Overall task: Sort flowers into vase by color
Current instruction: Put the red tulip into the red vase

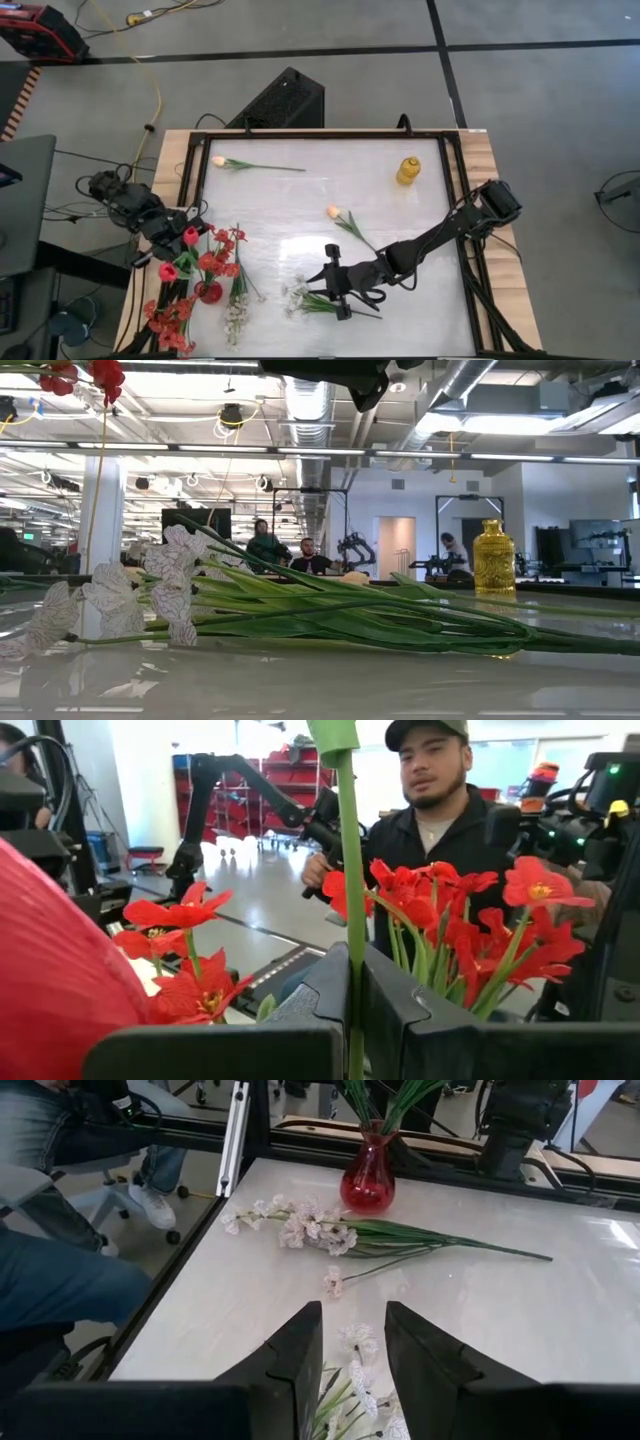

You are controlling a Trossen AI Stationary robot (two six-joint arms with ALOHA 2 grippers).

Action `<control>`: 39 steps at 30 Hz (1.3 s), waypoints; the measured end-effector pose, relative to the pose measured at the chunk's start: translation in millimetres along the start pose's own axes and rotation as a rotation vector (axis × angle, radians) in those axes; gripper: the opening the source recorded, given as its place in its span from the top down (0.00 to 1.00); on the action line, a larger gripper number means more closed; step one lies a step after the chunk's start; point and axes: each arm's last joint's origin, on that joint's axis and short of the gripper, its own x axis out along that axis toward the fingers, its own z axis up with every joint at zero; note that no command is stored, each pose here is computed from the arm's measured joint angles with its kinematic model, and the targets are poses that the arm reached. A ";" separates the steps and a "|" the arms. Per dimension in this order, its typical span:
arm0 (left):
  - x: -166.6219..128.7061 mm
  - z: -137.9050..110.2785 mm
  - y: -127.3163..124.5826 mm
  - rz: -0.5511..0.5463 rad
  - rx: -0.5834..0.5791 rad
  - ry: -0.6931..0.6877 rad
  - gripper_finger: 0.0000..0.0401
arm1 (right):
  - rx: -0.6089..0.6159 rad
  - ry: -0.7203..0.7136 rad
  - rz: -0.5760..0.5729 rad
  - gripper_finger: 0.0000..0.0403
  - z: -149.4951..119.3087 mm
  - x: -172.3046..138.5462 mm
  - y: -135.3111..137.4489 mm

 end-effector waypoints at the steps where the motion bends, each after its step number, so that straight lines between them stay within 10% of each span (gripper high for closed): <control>1: 0.1 -0.3 0.1 0.005 -0.001 0.001 1.00 | 0.000 0.000 0.000 0.66 0.0 0.0 0.0; 39: 21.6 -36.1 -3.0 -0.058 -0.001 -0.117 1.00 | -0.027 0.000 -0.004 0.66 0.2 0.5 -1.8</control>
